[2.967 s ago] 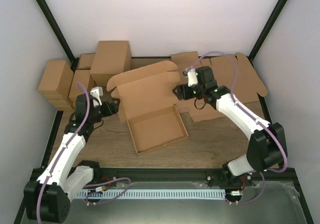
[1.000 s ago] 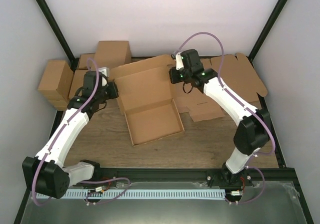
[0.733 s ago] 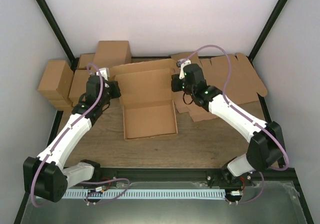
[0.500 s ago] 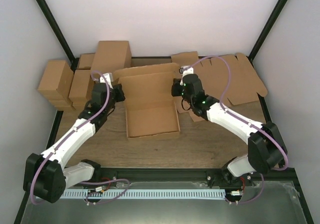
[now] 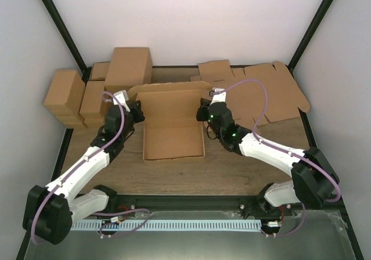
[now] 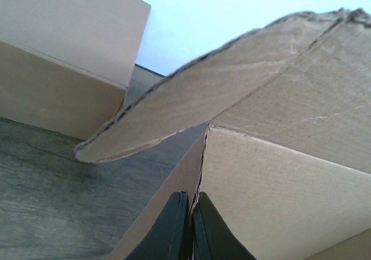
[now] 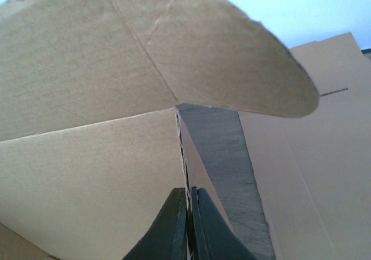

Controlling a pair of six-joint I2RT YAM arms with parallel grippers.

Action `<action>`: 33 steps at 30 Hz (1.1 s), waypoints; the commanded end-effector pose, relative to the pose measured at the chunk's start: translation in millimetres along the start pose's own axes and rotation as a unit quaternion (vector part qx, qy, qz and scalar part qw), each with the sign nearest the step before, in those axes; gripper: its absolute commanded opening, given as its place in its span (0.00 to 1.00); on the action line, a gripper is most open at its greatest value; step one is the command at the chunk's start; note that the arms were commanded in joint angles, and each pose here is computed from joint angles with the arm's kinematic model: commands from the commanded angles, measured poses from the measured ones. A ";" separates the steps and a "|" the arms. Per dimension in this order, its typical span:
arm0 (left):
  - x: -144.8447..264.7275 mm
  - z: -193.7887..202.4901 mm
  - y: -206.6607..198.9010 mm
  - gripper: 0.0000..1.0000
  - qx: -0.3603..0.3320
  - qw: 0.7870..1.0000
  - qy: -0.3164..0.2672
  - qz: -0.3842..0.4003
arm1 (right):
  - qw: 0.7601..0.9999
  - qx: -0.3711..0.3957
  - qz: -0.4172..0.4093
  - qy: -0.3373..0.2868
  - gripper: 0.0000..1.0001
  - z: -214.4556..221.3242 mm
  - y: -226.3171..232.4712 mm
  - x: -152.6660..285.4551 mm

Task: Fold the paper box

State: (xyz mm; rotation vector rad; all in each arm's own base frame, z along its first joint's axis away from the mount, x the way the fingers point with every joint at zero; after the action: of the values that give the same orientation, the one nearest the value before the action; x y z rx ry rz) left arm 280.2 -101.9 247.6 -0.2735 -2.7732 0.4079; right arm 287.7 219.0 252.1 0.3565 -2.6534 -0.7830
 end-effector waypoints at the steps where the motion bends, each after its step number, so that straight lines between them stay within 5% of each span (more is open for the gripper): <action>1: 8.3 12.2 -5.4 0.04 -0.003 0.999 0.032 0.021 | 0.997 -0.073 0.002 -0.008 0.01 -2.6 17.5 6.0; 6: 13.0 14.5 -4.0 0.04 -0.018 0.999 0.046 0.018 | 0.991 -0.107 0.075 -0.012 0.01 3.6 12.0 -1.8; 33: -0.7 37.8 4.5 0.04 -0.039 0.996 0.083 0.001 | 0.993 -0.052 0.107 -0.003 0.01 55.1 -2.2 -21.4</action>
State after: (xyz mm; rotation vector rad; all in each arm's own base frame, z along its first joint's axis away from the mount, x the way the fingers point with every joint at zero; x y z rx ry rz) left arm 269.7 -100.8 226.2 -0.2688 -2.7203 0.3086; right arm 286.6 242.2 224.6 0.0556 -2.6479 -0.9410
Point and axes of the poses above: each gripper's point midway between its finger pads, its own x axis back along the fingers, its own y axis along the line the jaws close on, z = x × y, the point moved 8 cm from there along x, back along the fingers, and after that the axes turned 14 degrees about -x, right-handed, at the moved point
